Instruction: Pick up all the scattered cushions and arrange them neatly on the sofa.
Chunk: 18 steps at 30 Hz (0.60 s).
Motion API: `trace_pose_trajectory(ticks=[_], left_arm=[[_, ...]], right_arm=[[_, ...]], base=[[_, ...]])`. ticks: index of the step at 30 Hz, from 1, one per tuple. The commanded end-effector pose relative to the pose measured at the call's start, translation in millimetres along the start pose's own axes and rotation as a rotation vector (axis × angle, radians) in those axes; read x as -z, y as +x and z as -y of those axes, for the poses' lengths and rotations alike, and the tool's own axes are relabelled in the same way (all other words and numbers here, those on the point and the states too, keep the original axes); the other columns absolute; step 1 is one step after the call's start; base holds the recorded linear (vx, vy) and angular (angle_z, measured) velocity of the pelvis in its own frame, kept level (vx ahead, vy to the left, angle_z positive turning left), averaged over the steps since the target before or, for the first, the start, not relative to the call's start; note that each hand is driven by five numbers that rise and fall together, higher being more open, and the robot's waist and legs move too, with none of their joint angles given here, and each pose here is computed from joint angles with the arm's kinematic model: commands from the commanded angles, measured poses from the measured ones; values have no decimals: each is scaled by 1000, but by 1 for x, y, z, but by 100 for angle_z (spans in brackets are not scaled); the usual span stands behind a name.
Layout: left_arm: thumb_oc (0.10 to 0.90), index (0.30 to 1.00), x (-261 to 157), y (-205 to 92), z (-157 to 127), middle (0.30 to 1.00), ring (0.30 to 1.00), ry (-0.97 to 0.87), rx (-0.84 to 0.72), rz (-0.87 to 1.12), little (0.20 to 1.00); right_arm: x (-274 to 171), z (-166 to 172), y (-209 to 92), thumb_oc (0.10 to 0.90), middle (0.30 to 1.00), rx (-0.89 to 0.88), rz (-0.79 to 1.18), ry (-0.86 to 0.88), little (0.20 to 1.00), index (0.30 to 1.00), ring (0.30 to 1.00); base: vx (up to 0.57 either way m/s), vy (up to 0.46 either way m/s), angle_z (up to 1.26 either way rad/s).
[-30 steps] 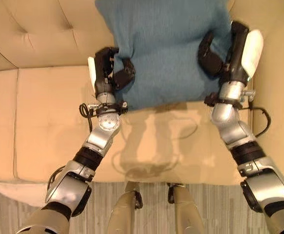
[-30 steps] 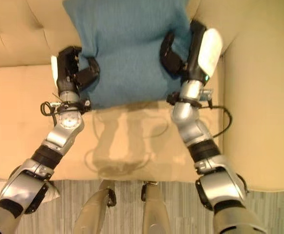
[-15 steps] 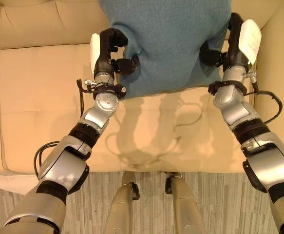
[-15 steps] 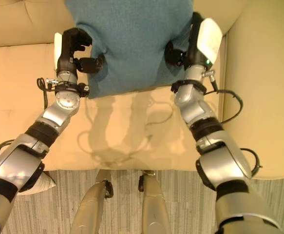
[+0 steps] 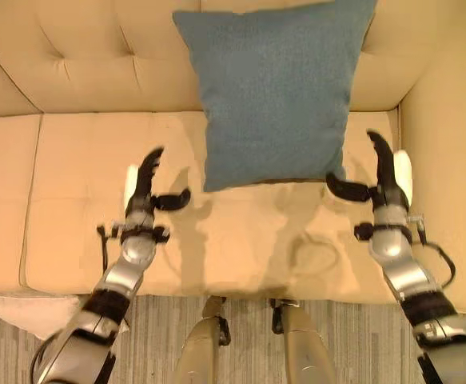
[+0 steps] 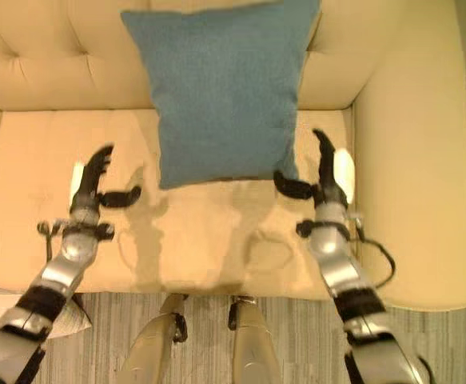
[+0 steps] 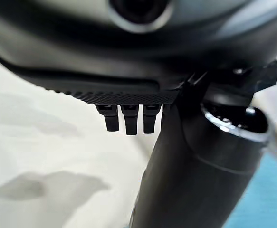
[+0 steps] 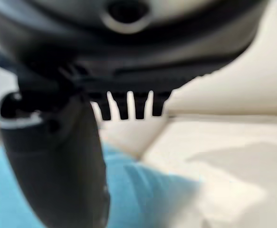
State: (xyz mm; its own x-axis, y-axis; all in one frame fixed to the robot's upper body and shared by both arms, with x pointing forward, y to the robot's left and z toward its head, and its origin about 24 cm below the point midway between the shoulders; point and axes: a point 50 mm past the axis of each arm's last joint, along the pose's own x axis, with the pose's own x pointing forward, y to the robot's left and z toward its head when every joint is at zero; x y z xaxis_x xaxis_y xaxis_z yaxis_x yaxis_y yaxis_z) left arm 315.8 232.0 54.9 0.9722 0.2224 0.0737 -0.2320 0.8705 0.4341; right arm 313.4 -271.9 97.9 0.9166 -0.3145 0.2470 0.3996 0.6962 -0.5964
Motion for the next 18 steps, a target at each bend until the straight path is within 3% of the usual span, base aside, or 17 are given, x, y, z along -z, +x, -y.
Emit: trace_pose_trajectory(ticks=[1,9,10,13,15,18], left_arm=[[800,900,0,-8,0,900,900,-5,61,57,900],[800,900,103,-87,-6,900,900,19,151,-366,900],[800,900,123,-108,-7,900,900,21,154,-468,900],[800,900,142,-129,-9,900,900,7,139,-572,900],[800,900,166,-157,-8,900,900,47,169,-721,900],[800,900,185,-182,-8,900,900,115,211,-851,900]], right_arm=[[3,-4,-9,800,900,-35,30,66,900,900,900],[85,-27,-80,800,900,-266,-315,55,900,900,900],[101,-36,-99,800,900,-325,-393,43,900,900,900],[116,-46,-120,800,900,-387,-475,22,900,900,900],[138,-59,-154,800,900,-474,-618,-20,900,900,900],[151,-69,-180,800,900,-509,-737,1,900,900,900]], base=[[86,51,-9],[42,79,-5],[18,101,3],[20,85,-4],[25,71,-5],[-82,18,-4]])
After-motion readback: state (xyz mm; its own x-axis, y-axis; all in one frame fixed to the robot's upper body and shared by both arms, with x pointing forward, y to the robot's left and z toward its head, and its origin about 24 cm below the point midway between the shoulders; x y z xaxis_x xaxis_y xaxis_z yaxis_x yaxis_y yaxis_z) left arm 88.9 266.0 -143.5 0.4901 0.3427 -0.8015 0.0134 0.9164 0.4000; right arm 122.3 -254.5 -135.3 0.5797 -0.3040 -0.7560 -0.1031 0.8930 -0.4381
